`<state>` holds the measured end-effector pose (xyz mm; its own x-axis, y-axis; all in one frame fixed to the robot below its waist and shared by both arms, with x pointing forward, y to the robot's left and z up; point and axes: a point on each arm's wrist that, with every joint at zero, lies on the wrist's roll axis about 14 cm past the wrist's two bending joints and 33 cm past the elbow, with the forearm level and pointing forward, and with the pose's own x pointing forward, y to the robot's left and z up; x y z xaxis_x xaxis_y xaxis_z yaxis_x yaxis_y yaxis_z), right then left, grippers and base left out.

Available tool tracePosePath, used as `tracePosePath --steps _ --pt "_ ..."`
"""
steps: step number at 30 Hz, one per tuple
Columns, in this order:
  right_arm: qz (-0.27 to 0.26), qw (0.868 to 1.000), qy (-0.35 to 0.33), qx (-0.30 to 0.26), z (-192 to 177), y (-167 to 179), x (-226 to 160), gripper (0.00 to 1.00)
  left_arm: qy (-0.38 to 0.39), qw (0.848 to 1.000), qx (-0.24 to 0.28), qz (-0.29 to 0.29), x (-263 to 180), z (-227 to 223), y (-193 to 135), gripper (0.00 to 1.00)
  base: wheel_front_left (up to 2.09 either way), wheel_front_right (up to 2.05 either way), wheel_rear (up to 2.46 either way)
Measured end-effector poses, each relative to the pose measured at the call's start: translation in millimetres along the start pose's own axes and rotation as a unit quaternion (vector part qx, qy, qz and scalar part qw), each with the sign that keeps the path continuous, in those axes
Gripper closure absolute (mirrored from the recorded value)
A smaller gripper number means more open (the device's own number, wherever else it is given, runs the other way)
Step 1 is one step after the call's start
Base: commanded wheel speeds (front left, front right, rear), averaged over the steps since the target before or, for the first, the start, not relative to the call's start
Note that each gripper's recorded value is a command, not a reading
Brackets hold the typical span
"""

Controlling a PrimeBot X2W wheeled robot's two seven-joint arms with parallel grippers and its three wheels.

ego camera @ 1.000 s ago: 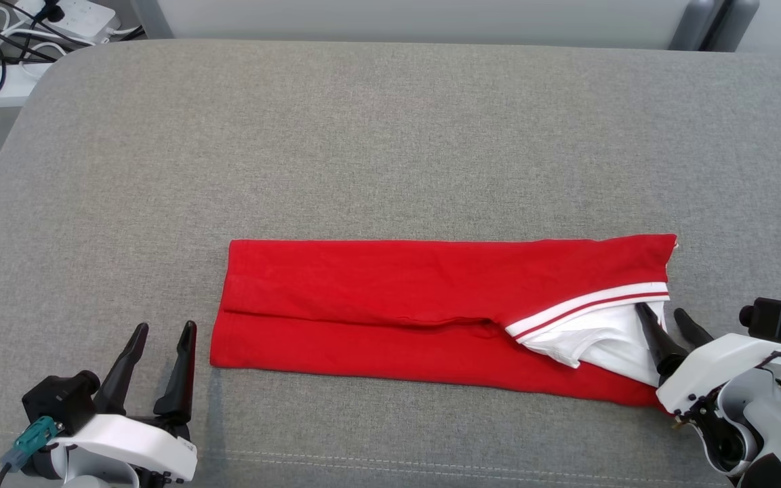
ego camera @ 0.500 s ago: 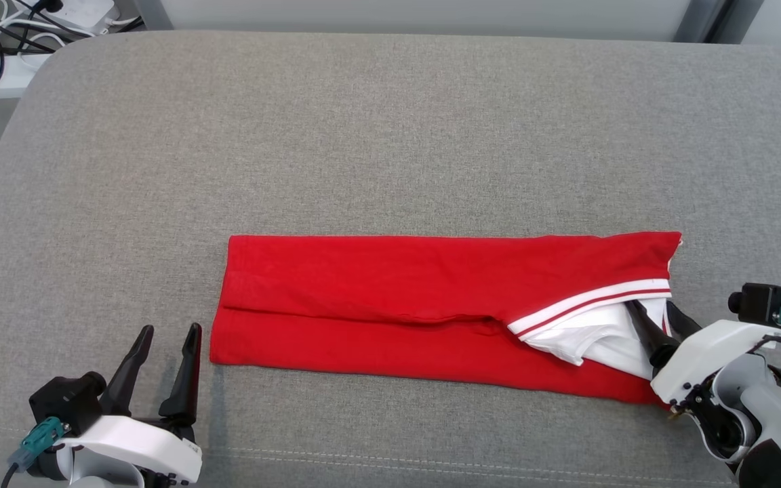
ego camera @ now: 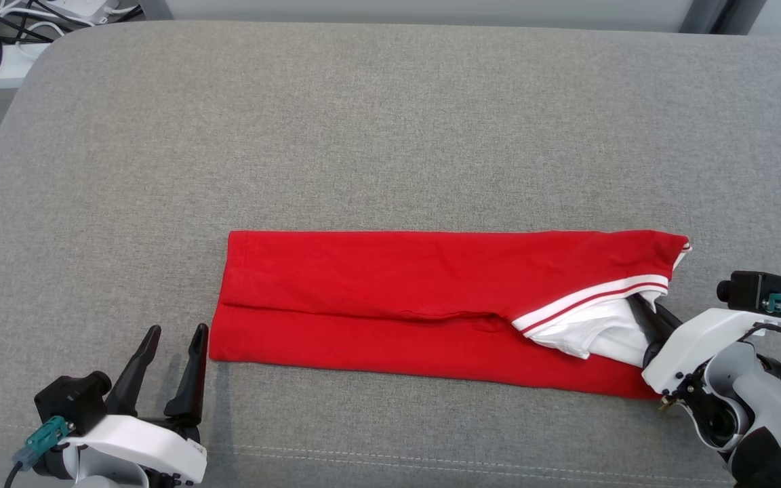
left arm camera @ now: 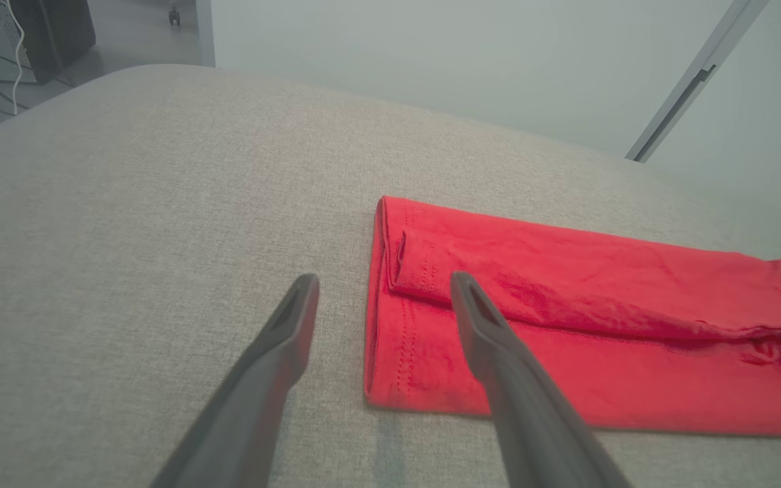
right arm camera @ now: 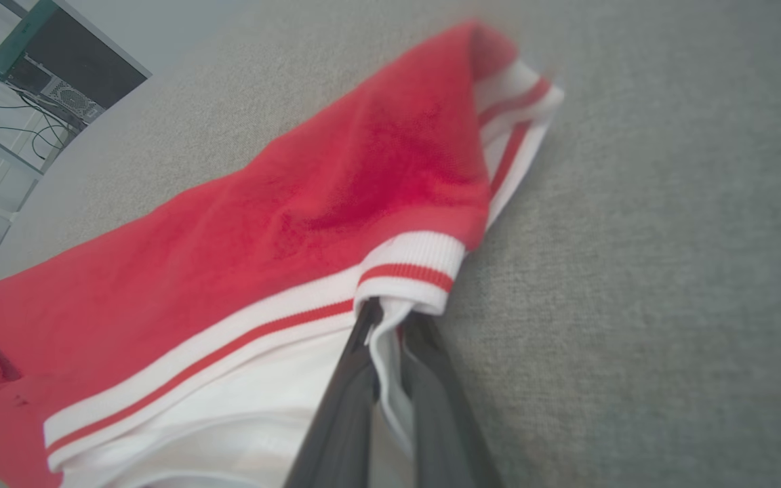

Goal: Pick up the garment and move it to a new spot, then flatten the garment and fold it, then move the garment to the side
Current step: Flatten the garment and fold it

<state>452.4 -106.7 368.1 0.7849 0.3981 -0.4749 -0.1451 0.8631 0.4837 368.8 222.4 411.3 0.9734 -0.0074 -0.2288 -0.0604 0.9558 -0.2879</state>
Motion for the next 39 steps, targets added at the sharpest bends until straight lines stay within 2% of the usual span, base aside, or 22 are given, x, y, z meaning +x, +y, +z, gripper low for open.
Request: tracePosePath --steps 6,16,20,22,28,33,39 --pt "-0.015 0.999 -0.03 0.01 11.9 -11.7 -7.5 1.0 -0.001 1.0 0.001 -0.01 2.7 1.2 -5.9 0.0 0.0 0.0 0.0" --pt "-0.086 0.992 -0.092 0.009 55.2 -70.1 -43.9 1.0 -0.013 0.999 0.004 -0.041 10.1 9.1 -24.3 0.0 0.0 0.0 0.0" --pt "-0.088 0.991 -0.1 0.0 66.4 -75.4 -54.7 1.0 -0.014 0.999 0.006 -0.051 12.2 10.6 -30.8 0.0 0.0 0.0 0.0" --pt "-0.06 0.994 -0.096 0.008 69.6 -58.6 -52.5 1.0 -0.015 0.998 -0.001 -0.055 13.0 11.1 -34.4 0.0 0.0 0.0 0.0" --pt "0.067 0.997 -0.044 0.01 66.0 19.8 -47.2 1.0 -0.014 0.998 -0.01 -0.066 12.8 9.8 -43.4 0.0 0.0 0.0 0.0" --pt "0.155 0.988 0.009 -0.005 54.2 76.5 -48.7 1.0 -0.011 0.998 -0.013 -0.068 7.0 7.2 -45.5 0.0 0.0 0.0 0.0" --pt "0.221 0.974 0.055 -0.014 32.0 128.3 -39.4 1.0 -0.014 0.998 -0.023 -0.055 -2.0 6.9 -40.5 0.0 0.0 0.0 0.0"
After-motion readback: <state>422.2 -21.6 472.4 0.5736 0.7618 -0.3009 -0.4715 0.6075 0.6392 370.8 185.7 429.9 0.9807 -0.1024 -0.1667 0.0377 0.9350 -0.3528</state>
